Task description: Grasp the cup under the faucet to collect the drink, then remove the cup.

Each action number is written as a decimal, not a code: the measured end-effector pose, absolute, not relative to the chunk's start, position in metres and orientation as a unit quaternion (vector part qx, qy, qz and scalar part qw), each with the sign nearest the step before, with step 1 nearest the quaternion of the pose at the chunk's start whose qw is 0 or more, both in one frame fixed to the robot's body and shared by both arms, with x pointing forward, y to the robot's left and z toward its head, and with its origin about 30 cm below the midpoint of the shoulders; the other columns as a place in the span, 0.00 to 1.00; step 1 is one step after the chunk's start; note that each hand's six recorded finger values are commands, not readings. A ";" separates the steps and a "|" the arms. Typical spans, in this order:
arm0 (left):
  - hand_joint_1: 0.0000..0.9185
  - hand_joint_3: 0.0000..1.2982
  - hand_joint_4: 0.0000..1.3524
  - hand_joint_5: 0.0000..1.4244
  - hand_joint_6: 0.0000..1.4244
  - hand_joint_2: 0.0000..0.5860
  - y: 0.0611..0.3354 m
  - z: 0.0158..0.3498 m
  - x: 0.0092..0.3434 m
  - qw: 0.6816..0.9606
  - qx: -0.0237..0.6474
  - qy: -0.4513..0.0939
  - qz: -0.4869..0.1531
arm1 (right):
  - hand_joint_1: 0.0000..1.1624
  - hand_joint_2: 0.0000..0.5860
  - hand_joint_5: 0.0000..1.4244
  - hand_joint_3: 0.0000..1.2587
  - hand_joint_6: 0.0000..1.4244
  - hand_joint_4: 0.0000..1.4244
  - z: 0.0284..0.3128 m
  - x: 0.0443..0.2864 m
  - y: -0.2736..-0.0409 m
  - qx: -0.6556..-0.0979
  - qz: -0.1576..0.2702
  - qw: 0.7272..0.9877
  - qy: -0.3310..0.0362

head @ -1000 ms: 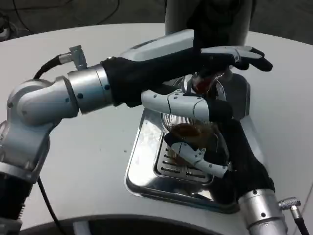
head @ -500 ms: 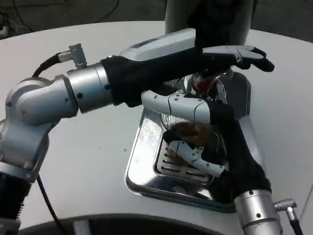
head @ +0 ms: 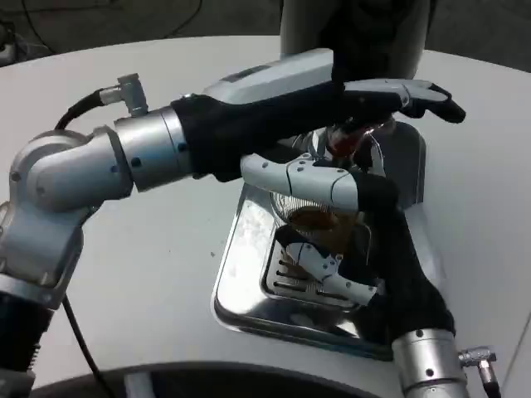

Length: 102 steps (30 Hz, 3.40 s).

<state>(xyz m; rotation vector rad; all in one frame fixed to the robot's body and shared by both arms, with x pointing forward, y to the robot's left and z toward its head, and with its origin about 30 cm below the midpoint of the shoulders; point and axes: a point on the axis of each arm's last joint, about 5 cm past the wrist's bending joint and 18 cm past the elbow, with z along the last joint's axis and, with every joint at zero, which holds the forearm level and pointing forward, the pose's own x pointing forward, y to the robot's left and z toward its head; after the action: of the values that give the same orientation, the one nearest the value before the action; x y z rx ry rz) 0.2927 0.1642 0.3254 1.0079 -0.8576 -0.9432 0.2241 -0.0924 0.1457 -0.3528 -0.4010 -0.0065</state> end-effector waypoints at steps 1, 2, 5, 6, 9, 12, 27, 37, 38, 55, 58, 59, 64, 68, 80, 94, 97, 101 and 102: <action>0.00 0.14 0.06 0.09 0.10 0.21 0.164 0.325 0.293 0.688 0.450 -0.383 -0.421 | 0.66 0.36 0.12 0.00 0.00 0.02 0.145 0.224 -0.092 -0.174 -0.006 0.965 -0.197; 0.00 0.14 0.06 0.10 0.10 0.21 0.164 0.325 0.293 0.688 0.450 -0.383 -0.421 | 0.66 0.36 0.12 0.00 0.00 0.02 0.144 0.224 -0.091 -0.173 -0.007 0.965 -0.195; 0.00 0.14 0.06 0.10 0.10 0.21 0.164 0.326 0.293 0.688 0.451 -0.383 -0.421 | 0.66 0.36 0.13 0.00 0.00 0.02 0.143 0.224 -0.089 -0.168 -0.012 0.967 -0.192; 0.00 0.15 0.06 0.10 0.10 0.21 0.164 0.326 0.293 0.687 0.451 -0.383 -0.421 | 0.66 0.36 0.13 0.00 0.00 0.02 0.143 0.224 -0.088 -0.167 -0.013 0.967 -0.191; 0.00 0.15 0.06 0.10 0.10 0.21 0.165 0.326 0.292 0.687 0.451 -0.383 -0.421 | 0.65 0.36 0.13 0.00 0.00 0.04 0.141 0.225 -0.087 -0.166 -0.013 0.968 -0.186; 0.00 0.15 0.06 0.10 0.10 0.23 0.165 0.326 0.292 0.687 0.452 -0.383 -0.420 | 0.66 0.36 0.14 0.00 0.00 0.05 0.140 0.225 -0.085 -0.164 -0.016 0.968 -0.187; 0.00 0.15 0.07 0.10 0.10 0.23 0.168 0.327 0.292 0.687 0.458 -0.381 -0.417 | 0.66 0.37 0.23 0.16 0.07 0.18 0.133 0.229 -0.076 -0.157 -0.021 0.968 -0.195; 0.00 0.15 0.08 0.10 0.10 0.22 0.170 0.325 0.292 0.689 0.456 -0.380 -0.415 | 0.69 0.37 0.33 0.28 0.16 0.29 0.128 0.229 -0.073 -0.145 -0.048 0.966 -0.208; 0.00 0.15 0.08 0.10 0.10 0.21 0.170 0.325 0.292 0.690 0.456 -0.381 -0.414 | 0.69 0.37 0.34 0.29 0.17 0.30 0.127 0.229 -0.073 -0.144 -0.052 0.966 -0.209; 0.00 0.14 0.08 0.12 0.12 0.19 0.179 0.320 0.290 0.709 0.434 -0.387 -0.400 | 0.71 0.37 0.52 0.46 0.38 0.48 0.124 0.228 -0.072 -0.132 -0.081 0.963 -0.219; 0.00 0.14 0.09 0.13 0.12 0.19 0.182 0.320 0.289 0.715 0.427 -0.391 -0.392 | 0.71 0.36 0.54 0.48 0.40 0.50 0.123 0.227 -0.072 -0.130 -0.086 0.963 -0.220; 0.00 0.14 0.09 0.13 0.12 0.19 0.183 0.320 0.289 0.716 0.425 -0.393 -0.390 | 0.71 0.36 0.55 0.48 0.41 0.50 0.123 0.226 -0.072 -0.130 -0.087 0.963 -0.220; 0.00 0.15 0.11 0.15 0.14 0.19 0.186 0.322 0.286 0.722 0.405 -0.413 -0.380 | 0.72 0.35 0.59 0.50 0.46 0.53 0.122 0.224 -0.073 -0.128 -0.091 0.963 -0.221; 0.00 0.16 0.13 0.16 0.15 0.19 0.188 0.322 0.283 0.728 0.383 -0.430 -0.373 | 0.72 0.34 0.61 0.51 0.49 0.54 0.122 0.221 -0.074 -0.125 -0.095 0.963 -0.221; 0.00 0.18 0.15 0.18 0.17 0.19 0.201 0.327 0.266 0.738 0.346 -0.463 -0.350 | 0.73 0.32 0.68 0.57 0.60 0.60 0.126 0.212 -0.078 -0.118 -0.105 0.960 -0.233; 0.00 0.19 0.17 0.19 0.18 0.19 0.230 0.312 0.249 0.785 0.322 -0.437 -0.299 | 0.74 0.32 0.76 0.61 0.68 0.64 0.125 0.206 -0.085 -0.119 -0.114 0.960 -0.227; 0.00 0.19 0.18 0.20 0.19 0.19 0.234 0.309 0.246 0.793 0.308 -0.436 -0.293 | 0.75 0.30 0.78 0.61 0.70 0.65 0.125 0.206 -0.086 -0.119 -0.115 0.960 -0.227; 0.00 0.19 0.18 0.20 0.20 0.19 0.240 0.305 0.240 0.801 0.303 -0.432 -0.281 | 0.75 0.29 0.80 0.63 0.73 0.67 0.126 0.204 -0.089 -0.119 -0.121 0.959 -0.227; 0.00 0.19 0.18 0.20 0.20 0.19 0.241 0.304 0.239 0.803 0.303 -0.431 -0.278 | 0.75 0.29 0.80 0.63 0.74 0.67 0.125 0.203 -0.089 -0.118 -0.122 0.959 -0.226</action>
<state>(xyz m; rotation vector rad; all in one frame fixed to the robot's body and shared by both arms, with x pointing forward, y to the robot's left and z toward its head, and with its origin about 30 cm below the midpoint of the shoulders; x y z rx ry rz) 0.2390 0.2410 0.3038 0.6485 -0.9242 -0.5956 0.2031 -0.0893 0.1255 -0.2398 -0.4589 -0.2484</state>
